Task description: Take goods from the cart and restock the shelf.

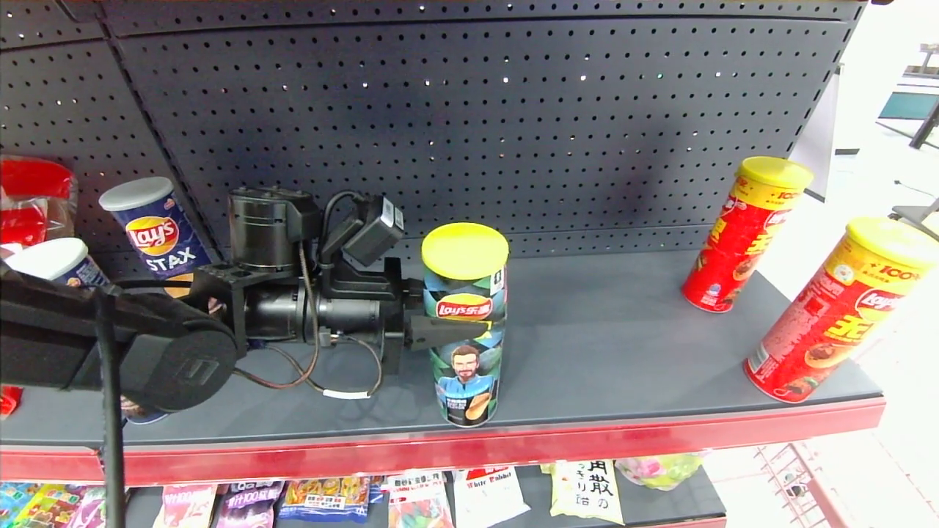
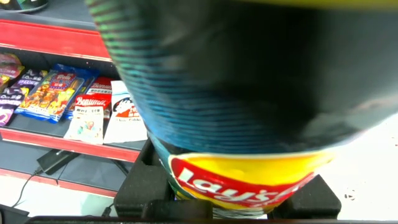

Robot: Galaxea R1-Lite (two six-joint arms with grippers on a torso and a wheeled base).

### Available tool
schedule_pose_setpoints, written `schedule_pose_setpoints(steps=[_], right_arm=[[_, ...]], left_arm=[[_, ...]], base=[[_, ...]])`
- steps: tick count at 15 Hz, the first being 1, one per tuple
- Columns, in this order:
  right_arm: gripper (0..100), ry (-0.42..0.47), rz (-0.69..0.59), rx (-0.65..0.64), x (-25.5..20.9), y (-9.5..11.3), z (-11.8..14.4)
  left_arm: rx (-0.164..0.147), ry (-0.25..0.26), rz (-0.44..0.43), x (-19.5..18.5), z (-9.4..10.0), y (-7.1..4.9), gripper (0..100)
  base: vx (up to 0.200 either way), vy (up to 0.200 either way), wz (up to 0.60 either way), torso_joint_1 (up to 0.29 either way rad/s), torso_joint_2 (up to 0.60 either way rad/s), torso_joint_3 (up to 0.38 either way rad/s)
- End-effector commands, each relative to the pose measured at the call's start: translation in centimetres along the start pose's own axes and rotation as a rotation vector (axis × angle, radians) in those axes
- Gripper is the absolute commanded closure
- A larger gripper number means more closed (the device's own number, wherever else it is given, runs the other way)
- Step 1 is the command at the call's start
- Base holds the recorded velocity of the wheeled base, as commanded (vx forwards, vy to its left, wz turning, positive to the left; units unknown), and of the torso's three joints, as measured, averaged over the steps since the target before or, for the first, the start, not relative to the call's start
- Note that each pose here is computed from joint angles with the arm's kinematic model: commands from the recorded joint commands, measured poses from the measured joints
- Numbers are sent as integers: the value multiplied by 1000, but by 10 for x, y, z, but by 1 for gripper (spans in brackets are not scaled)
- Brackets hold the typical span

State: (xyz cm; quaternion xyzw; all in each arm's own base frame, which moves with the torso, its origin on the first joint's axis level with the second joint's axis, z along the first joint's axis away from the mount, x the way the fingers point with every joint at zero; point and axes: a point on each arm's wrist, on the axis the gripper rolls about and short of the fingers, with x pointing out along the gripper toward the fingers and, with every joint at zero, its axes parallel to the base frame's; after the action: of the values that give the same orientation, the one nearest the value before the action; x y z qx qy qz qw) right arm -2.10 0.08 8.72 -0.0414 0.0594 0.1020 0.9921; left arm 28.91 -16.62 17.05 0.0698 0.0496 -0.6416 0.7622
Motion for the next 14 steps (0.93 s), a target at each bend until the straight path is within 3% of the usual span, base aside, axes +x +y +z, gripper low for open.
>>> schedule_pose_setpoints(steps=[1, 6, 12, 13, 14], right_arm=[[100, 0, 1, -1, 0, 0, 0], [100, 0, 1, -1, 0, 0, 0], [100, 0, 1, -2, 0, 0, 0], [100, 0, 1, -2, 0, 0, 0], [100, 1, 1, -2, 0, 0, 0]], left_arm=[[-5, 3, -1, 0, -2, 0, 100], [6, 26, -10, -1, -12, -4, 100], [35, 17, -15, 1, -14, -2, 100], [44, 11, -11, 2, -14, -1, 0], [47, 10, -6, 2, -13, -1, 0]], base=[[0, 0, 0, 0, 0, 0], [0, 0, 0, 0, 0, 0], [0, 0, 0, 0, 0, 0], [0, 0, 0, 0, 0, 0], [0, 0, 0, 0, 0, 0]])
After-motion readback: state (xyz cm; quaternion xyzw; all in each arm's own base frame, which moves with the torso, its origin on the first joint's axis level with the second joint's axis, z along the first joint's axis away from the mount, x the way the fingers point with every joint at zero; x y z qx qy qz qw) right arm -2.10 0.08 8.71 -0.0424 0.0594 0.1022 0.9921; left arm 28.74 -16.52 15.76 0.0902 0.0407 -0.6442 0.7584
